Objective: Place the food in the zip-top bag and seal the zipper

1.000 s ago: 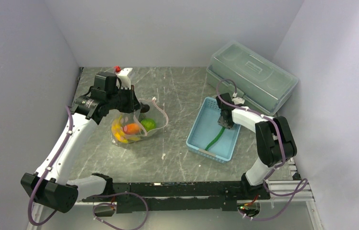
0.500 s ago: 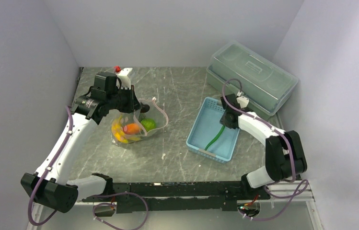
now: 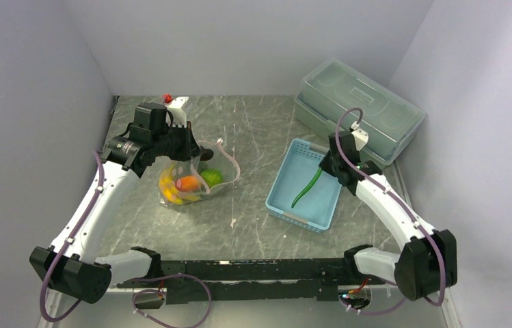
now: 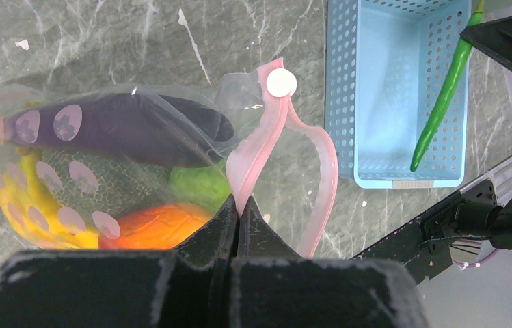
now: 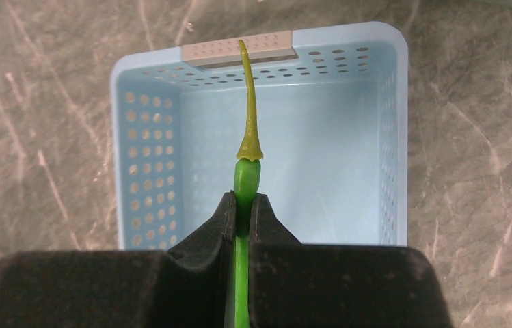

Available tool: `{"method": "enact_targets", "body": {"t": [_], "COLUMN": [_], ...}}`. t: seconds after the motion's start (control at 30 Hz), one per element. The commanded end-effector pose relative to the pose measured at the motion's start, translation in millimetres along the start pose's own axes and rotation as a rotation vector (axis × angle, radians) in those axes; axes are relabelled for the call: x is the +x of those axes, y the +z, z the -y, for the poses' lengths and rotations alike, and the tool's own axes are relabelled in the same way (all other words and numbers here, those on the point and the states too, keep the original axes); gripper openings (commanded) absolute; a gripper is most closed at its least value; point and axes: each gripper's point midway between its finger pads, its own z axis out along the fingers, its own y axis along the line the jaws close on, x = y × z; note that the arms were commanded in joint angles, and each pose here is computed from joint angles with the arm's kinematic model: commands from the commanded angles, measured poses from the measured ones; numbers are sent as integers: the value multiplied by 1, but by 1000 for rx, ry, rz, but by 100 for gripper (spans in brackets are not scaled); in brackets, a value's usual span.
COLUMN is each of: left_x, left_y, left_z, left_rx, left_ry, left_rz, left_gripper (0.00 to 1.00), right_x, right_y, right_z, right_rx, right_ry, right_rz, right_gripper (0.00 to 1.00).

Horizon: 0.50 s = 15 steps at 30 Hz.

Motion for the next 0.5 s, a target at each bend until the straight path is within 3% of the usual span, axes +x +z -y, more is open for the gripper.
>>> {"method": "enact_targets", "body": {"t": [0.0, 0.47], "left_x": [-10, -10], "left_y": [-6, -4], "left_z": [5, 6], "left_rx": [14, 21], "left_ry": [27, 25], "left_rz": [51, 49], "left_gripper": [0, 0], "right_x": [-26, -66], "right_y": [-28, -104], "right_z": [-26, -105], "right_rx": [-127, -409], "right_ry": [23, 84], "right_rz": [83, 252], "right_gripper": [0, 0]}}
